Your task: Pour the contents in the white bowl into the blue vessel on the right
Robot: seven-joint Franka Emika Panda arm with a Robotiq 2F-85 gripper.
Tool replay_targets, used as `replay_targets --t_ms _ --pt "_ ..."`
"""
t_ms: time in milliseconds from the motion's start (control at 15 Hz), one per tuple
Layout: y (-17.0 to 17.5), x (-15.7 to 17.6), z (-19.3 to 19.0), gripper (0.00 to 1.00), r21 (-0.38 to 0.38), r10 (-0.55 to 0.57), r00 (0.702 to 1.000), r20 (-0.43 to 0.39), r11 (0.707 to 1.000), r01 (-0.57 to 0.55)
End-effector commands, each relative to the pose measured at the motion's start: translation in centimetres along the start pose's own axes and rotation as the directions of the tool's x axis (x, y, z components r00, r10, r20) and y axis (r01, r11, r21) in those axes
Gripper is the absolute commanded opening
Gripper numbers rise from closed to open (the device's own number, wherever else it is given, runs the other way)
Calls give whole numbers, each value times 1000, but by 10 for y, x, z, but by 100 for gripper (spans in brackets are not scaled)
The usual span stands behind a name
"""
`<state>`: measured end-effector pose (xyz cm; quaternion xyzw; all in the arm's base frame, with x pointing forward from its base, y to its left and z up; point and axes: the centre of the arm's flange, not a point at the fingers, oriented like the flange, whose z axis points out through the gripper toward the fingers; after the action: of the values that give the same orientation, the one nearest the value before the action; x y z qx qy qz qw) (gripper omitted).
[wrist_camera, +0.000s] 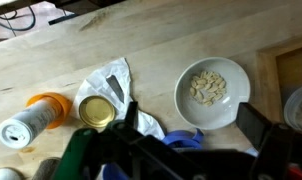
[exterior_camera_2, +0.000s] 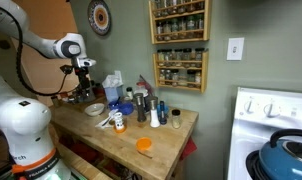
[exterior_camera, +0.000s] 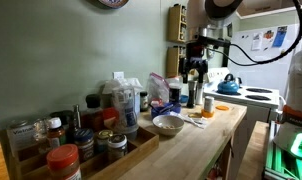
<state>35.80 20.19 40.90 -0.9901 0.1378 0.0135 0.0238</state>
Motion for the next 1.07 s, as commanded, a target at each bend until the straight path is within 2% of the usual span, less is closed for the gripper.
replay_targets --t_ms 0,200,333,533,733,800,867,933,1000 --pt "0 2 1 100 1 1 1000 4 1000 -1" --pt "-5 1 -10 100 16 -8 1000 -17 1000 8" --pt "-23 8 10 100 97 -168 985 -35 980 171" --pt "-45 23 48 100 102 -332 942 -50 937 335" --pt "-69 34 83 100 93 -483 875 -30 870 484" --pt "-74 37 91 100 88 -513 858 -25 854 513" --pt "-75 41 93 100 125 -524 851 -14 844 522" --pt "-61 24 82 100 93 -477 878 -32 874 478" --pt "-65 29 89 100 100 -496 868 -20 863 496"
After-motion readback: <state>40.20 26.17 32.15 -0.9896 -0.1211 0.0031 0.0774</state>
